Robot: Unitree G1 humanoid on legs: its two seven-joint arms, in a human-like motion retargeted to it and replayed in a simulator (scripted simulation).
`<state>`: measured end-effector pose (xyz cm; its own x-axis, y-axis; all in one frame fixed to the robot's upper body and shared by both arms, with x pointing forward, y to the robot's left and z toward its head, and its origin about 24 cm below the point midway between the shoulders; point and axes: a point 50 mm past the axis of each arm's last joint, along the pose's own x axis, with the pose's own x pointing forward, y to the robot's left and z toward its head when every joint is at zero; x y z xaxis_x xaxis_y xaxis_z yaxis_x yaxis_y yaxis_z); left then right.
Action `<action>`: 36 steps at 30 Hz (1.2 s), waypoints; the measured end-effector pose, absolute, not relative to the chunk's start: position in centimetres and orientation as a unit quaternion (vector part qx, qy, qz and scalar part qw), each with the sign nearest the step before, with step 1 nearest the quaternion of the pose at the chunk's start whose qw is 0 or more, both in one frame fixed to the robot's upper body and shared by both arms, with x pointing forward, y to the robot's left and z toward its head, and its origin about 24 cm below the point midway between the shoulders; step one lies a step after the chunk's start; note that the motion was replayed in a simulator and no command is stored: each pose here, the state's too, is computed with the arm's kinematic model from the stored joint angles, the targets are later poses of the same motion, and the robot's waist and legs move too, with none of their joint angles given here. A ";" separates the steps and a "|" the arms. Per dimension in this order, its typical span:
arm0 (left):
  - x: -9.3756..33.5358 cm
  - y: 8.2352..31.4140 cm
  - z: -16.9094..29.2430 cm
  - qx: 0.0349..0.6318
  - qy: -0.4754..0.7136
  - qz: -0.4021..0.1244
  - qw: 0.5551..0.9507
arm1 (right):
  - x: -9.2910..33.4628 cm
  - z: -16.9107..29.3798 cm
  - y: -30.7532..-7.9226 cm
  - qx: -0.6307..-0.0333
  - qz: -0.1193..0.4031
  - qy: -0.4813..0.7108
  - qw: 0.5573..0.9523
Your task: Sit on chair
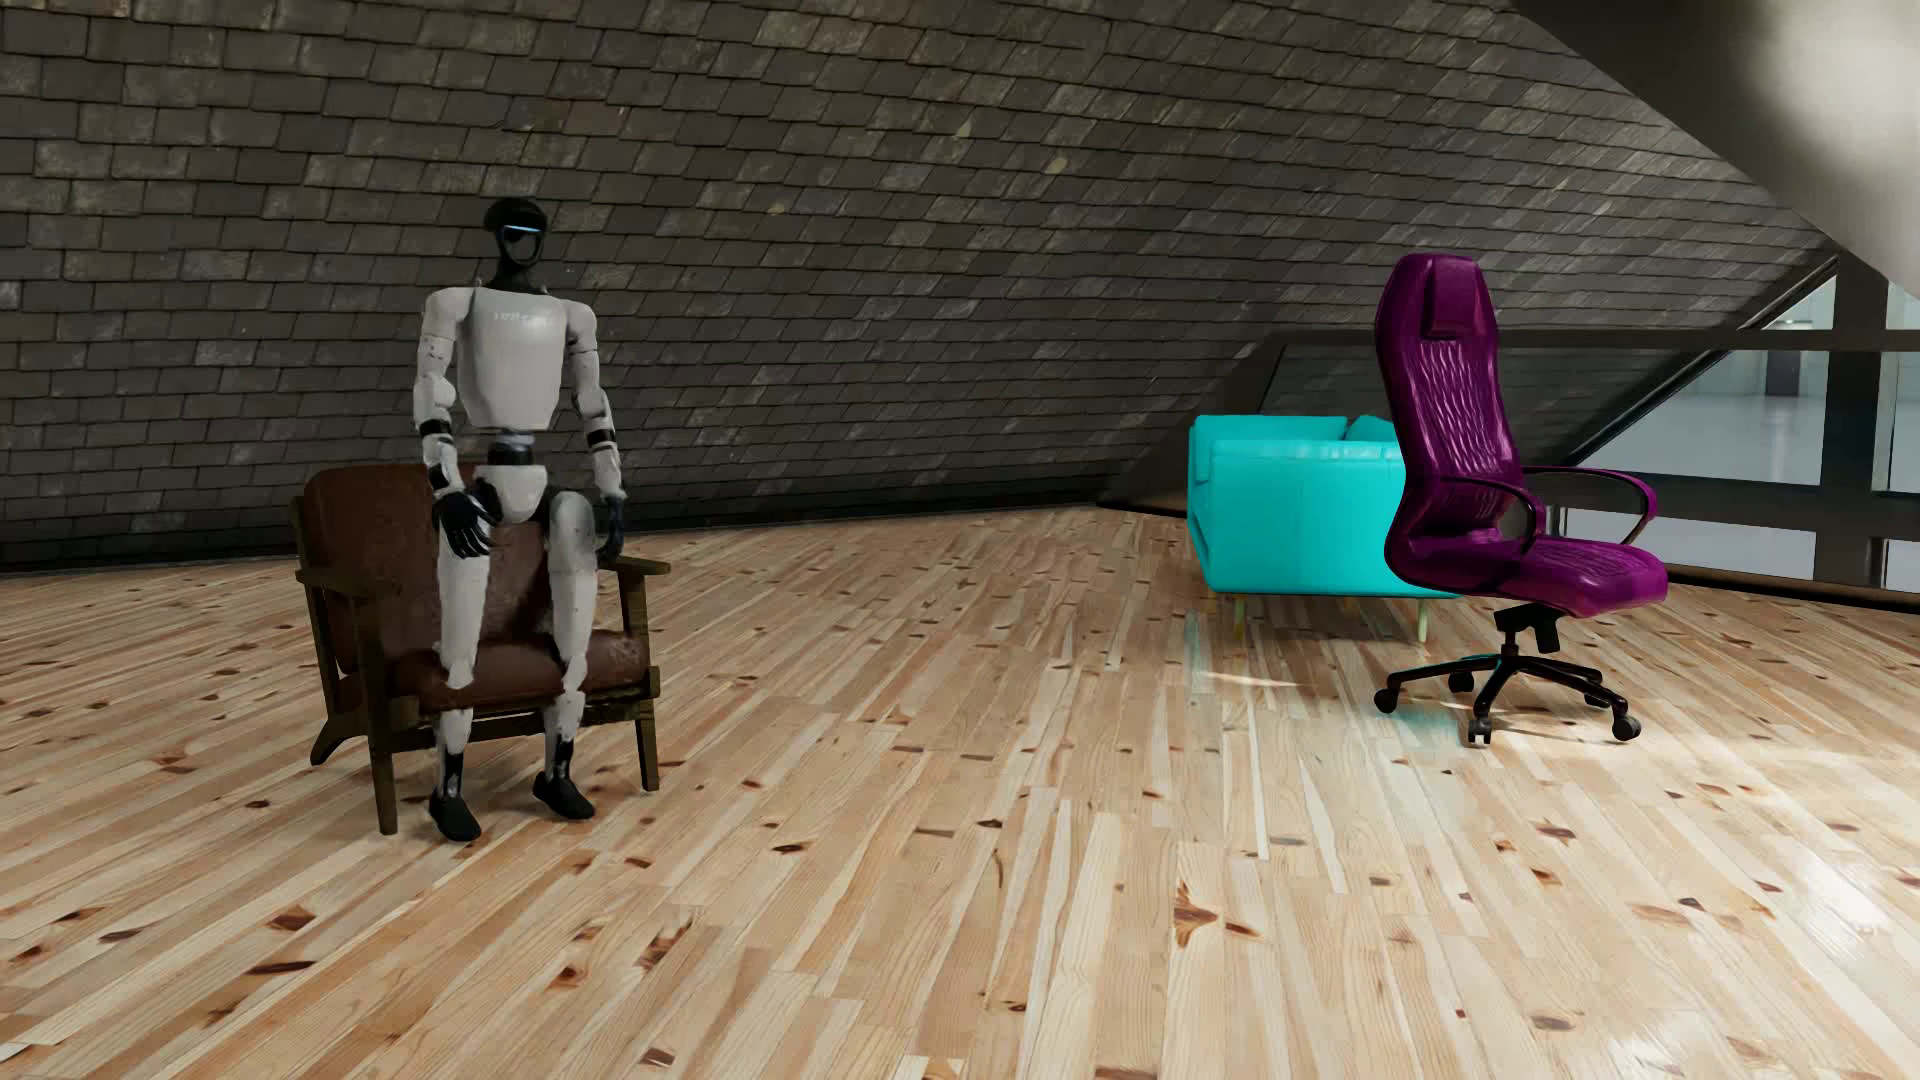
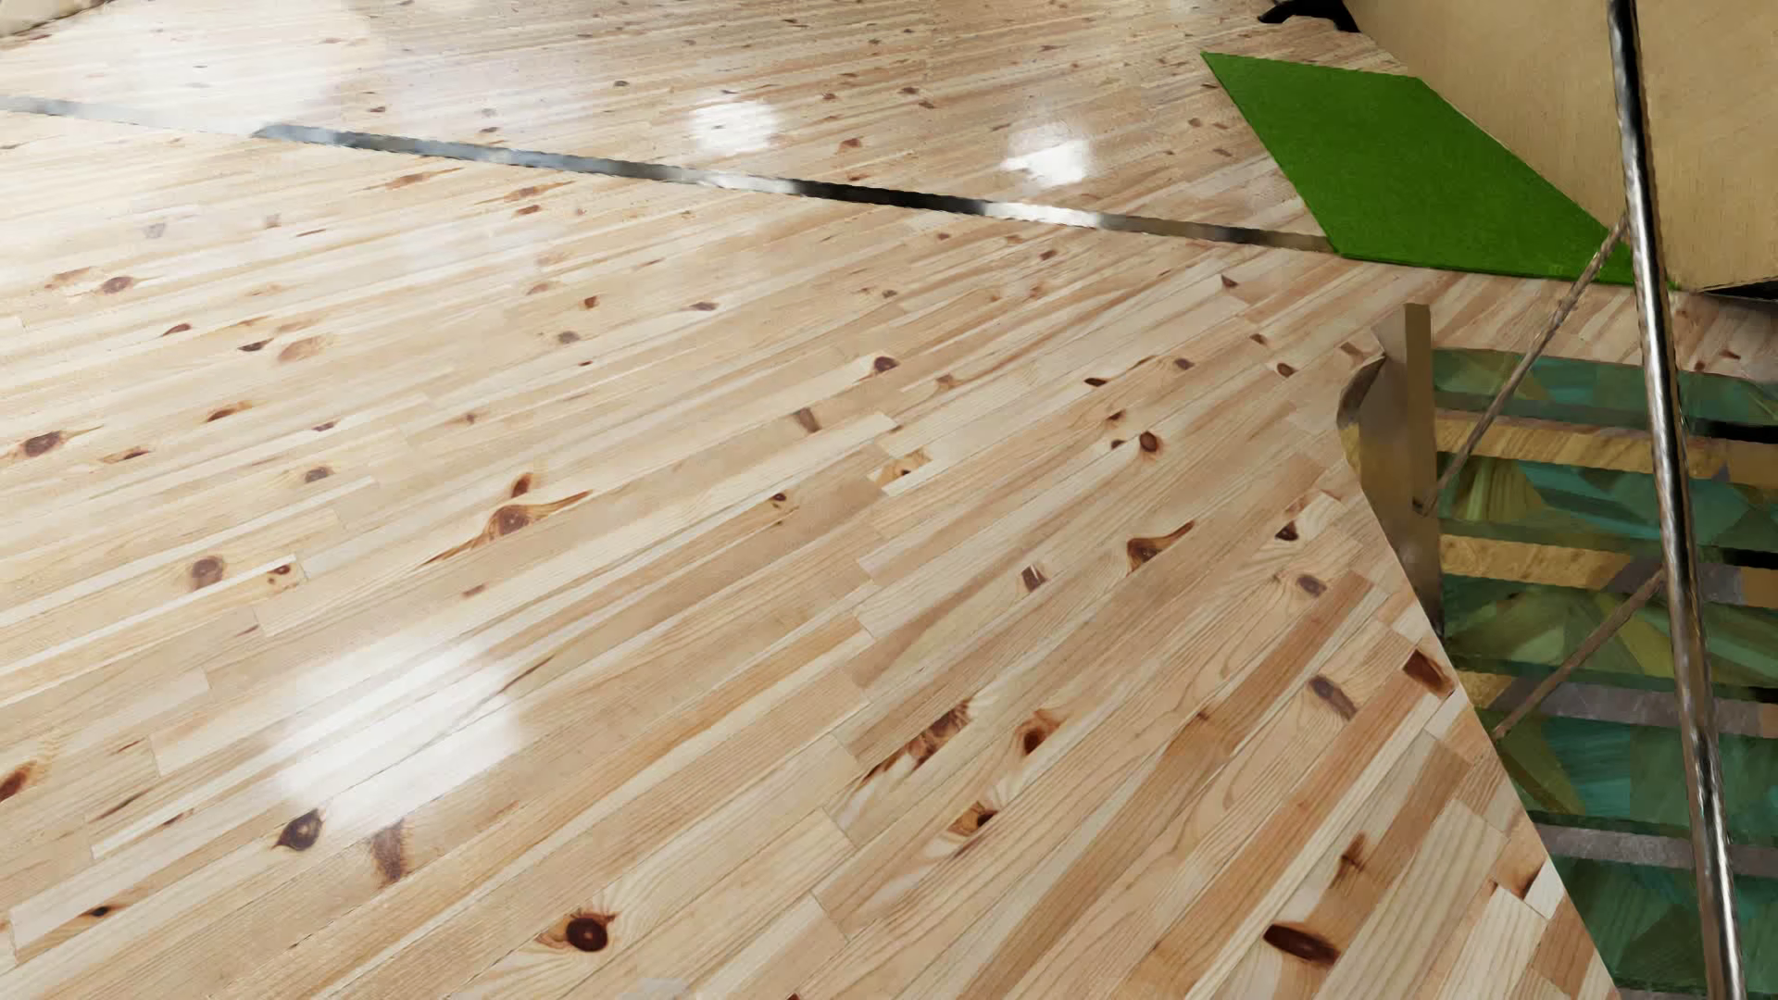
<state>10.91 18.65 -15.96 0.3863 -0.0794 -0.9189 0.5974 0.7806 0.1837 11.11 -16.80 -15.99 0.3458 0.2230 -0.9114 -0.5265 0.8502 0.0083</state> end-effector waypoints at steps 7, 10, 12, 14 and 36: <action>12.3 26.0 -14.0 0.354 0.514 -0.183 0.760 | 13.3 -14.6 -22.3 -0.246 0.219 0.503 0.799; 10.5 27.9 -14.3 0.353 0.554 -0.100 0.748 | 11.1 -15.3 -24.5 -0.241 0.102 0.552 0.791; 9.9 28.0 -14.5 0.350 0.561 -0.098 0.743 | 10.1 -15.6 -24.8 -0.233 0.081 0.568 0.785; 9.7 27.2 -14.6 0.344 0.554 -0.121 0.748 | 10.0 -15.6 -24.4 -0.233 0.112 0.563 0.785; 26.5 14.4 -6.3 0.475 0.215 -0.412 0.747 | 26.6 -6.8 -14.5 -0.363 0.319 0.241 0.842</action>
